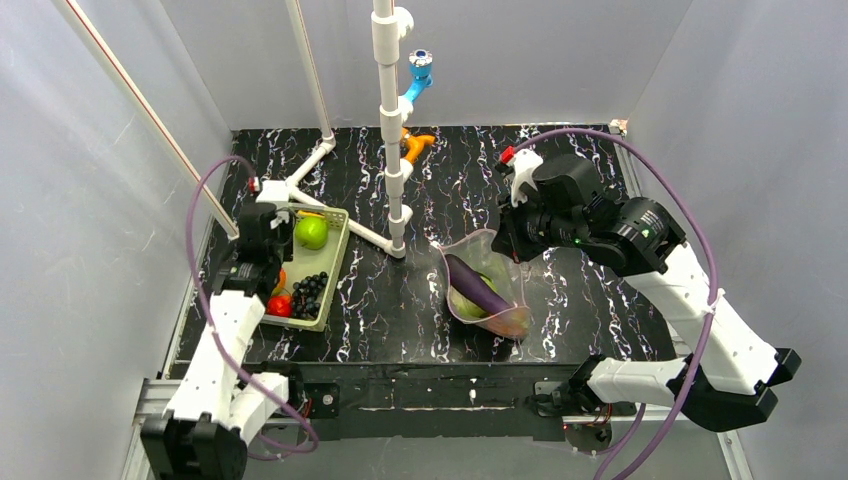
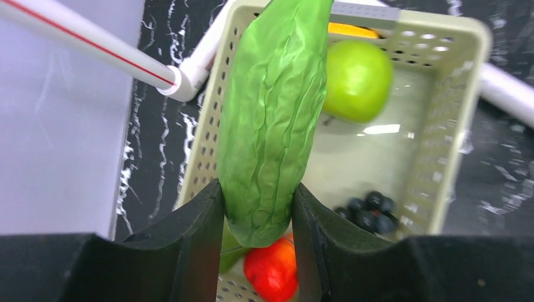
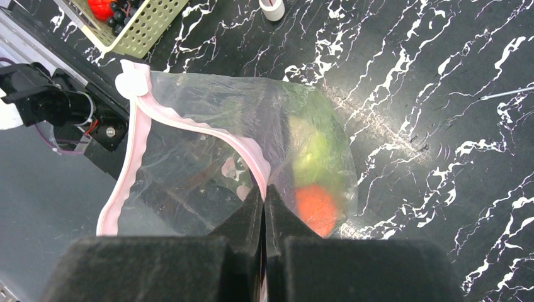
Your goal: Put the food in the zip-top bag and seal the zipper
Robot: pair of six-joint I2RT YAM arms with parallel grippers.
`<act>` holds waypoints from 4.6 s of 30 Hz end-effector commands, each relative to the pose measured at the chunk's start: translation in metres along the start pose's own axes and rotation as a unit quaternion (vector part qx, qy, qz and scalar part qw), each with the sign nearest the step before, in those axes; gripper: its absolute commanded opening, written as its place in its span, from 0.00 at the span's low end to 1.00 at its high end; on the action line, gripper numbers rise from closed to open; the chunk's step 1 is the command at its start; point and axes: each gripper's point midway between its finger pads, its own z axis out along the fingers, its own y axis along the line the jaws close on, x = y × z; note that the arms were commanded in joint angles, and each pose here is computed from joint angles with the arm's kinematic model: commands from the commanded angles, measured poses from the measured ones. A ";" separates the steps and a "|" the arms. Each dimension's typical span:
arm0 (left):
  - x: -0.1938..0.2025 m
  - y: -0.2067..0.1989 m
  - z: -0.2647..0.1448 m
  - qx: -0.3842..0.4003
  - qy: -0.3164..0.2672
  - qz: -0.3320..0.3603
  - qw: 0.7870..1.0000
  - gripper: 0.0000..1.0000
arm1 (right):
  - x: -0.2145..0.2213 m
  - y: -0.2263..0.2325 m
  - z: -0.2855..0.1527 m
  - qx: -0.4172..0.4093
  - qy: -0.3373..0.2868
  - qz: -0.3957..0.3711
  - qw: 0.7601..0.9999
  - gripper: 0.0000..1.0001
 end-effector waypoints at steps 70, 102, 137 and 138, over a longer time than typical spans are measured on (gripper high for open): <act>-0.133 -0.317 -0.303 0.481 0.275 -0.623 0.552 0.22 | -0.061 0.000 -0.006 0.056 -0.150 0.131 0.978 0.01; -0.128 -0.157 -0.274 0.393 -0.071 -0.271 0.876 0.96 | -0.063 0.006 -0.026 0.016 -0.142 0.050 0.989 0.01; 0.100 0.005 -0.010 -0.138 0.256 -0.340 0.894 0.98 | -0.034 -0.004 -0.023 -0.012 -0.113 0.076 0.991 0.01; 0.102 0.008 -0.005 -0.144 0.256 -0.345 0.891 0.98 | -0.034 -0.004 -0.022 -0.012 -0.113 0.076 0.991 0.01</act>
